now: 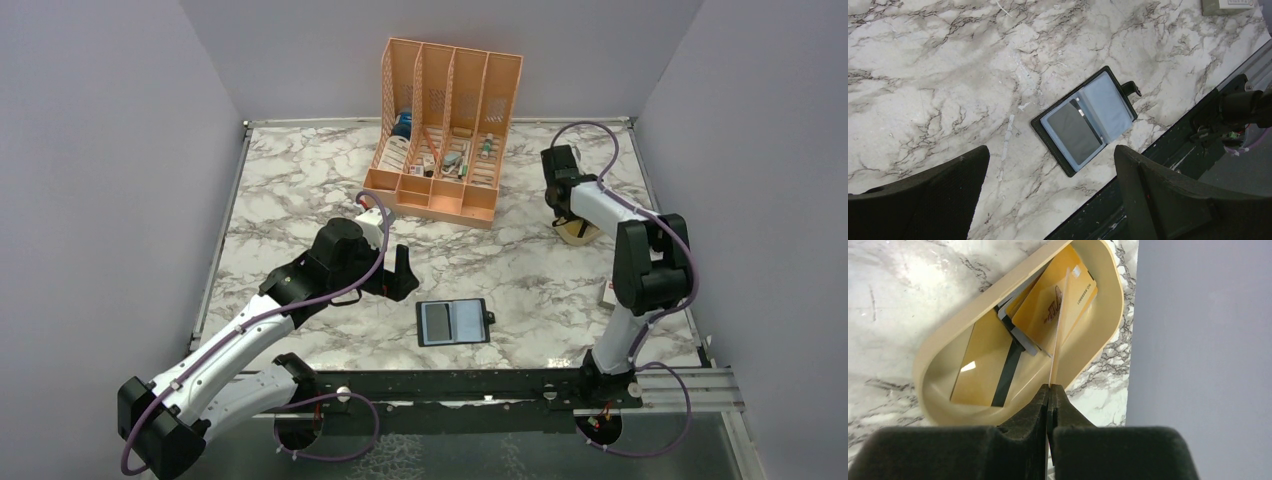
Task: Put the credit cards into the card holder
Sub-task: Pick up the credit card from the storage box.
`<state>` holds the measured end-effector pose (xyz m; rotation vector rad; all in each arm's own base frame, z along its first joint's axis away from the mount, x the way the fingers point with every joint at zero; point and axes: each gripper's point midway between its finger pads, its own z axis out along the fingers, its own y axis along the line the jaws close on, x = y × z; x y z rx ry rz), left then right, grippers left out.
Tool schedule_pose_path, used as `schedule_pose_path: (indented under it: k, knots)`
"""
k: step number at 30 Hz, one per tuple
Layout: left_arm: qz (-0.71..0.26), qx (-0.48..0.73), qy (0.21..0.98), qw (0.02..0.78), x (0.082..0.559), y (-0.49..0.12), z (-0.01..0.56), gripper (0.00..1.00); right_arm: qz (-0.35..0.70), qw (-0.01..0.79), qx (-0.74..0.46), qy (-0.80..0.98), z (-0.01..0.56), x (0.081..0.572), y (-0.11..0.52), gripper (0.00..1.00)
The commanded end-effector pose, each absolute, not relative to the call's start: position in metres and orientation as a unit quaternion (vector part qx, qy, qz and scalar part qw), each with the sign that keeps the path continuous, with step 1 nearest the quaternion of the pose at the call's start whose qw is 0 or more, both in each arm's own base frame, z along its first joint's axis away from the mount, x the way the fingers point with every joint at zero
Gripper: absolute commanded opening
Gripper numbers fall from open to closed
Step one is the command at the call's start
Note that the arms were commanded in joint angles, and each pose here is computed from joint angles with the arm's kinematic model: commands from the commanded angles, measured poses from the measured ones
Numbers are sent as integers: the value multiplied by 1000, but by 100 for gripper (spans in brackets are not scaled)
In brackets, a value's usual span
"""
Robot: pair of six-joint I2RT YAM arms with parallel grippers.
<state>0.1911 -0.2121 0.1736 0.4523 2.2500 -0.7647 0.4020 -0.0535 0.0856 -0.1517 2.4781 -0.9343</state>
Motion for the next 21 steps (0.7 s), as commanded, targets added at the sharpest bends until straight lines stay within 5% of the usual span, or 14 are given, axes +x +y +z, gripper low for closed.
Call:
schedule_pose_path:
  k: [1,21]
  knots:
    - [-308,184,860,362,191,-215,182,99,-337,256,-27,905,105,392,-48,1]
    - [-305,183,861,364,193,-214,181,99,-265,290,26,919,150,359,-21,1]
